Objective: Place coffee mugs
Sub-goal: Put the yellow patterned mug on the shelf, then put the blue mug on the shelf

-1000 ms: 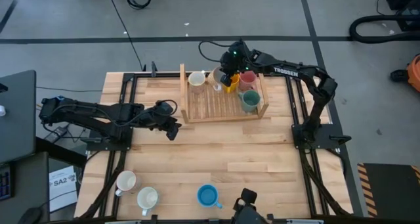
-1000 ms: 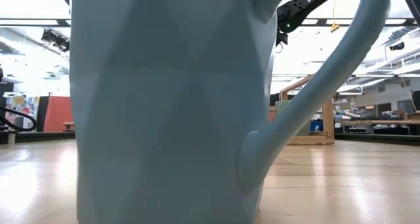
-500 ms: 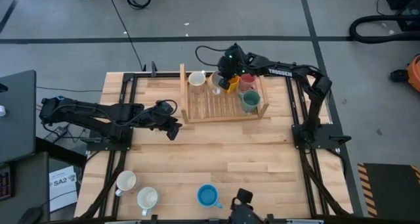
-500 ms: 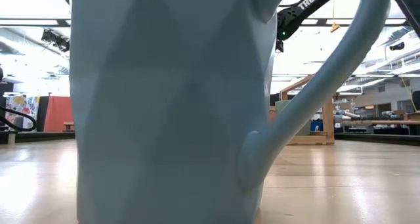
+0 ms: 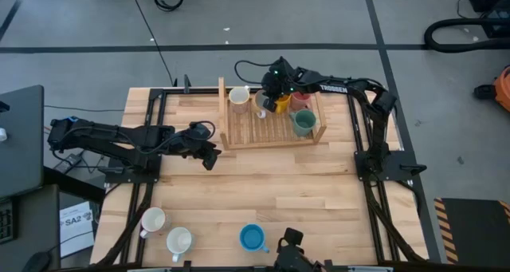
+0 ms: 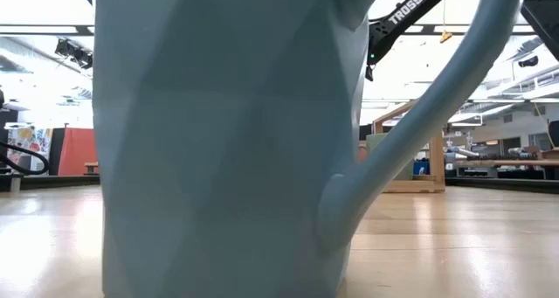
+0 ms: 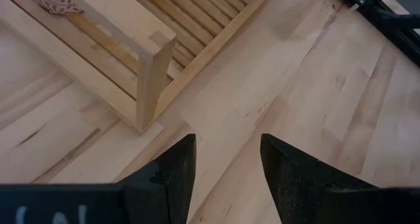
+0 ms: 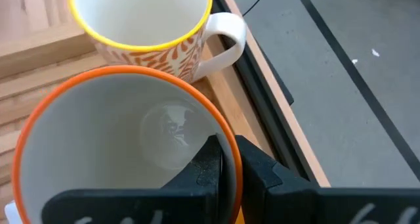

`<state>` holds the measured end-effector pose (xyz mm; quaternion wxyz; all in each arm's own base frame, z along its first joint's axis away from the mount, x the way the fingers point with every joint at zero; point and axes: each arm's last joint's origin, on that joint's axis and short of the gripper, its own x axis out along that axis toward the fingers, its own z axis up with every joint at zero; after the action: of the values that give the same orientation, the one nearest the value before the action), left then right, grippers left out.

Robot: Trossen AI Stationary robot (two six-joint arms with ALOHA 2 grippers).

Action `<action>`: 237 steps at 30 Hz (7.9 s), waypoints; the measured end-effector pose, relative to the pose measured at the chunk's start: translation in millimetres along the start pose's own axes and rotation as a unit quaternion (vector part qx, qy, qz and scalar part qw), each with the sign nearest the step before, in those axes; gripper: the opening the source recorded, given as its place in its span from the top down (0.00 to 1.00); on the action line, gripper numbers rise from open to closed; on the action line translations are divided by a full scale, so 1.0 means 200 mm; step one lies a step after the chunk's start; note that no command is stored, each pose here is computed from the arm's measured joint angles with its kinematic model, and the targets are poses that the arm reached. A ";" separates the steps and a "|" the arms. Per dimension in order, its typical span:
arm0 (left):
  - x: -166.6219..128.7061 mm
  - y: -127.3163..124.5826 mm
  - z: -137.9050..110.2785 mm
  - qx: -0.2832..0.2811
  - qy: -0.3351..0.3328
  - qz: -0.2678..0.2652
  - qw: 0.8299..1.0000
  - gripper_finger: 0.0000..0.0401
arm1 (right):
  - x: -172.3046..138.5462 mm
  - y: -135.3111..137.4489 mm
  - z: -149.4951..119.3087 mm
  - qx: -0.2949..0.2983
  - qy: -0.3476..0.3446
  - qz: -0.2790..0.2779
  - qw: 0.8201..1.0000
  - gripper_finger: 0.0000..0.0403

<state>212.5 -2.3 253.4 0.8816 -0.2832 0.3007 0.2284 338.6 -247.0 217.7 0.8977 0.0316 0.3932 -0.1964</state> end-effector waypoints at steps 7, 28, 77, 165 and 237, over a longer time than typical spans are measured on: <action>0.00 0.00 0.00 0.000 -0.001 -0.001 1.000 0.56 | 0.03 0.00 -0.01 -0.002 0.005 -0.003 1.000 0.91; 0.00 0.00 0.00 0.000 -0.002 -0.002 1.000 0.56 | 0.03 -0.01 0.00 -0.006 -0.010 -0.007 1.000 0.84; 0.00 0.00 0.00 0.001 0.000 -0.003 1.000 0.56 | -0.47 0.23 0.28 -0.026 -0.174 0.018 0.984 0.59; 0.00 -0.03 -0.02 0.044 0.059 -0.077 0.994 0.56 | -0.51 2.08 -0.33 -0.087 0.029 0.310 0.946 0.59; 0.00 -0.03 -0.02 0.057 0.058 -0.078 0.994 0.56 | -0.72 1.50 -0.04 0.006 0.012 0.135 0.991 0.93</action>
<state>213.4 -8.4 253.3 0.8923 -0.2682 0.3410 0.1250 357.5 77.2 285.1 0.9112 0.0916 0.3945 -0.0752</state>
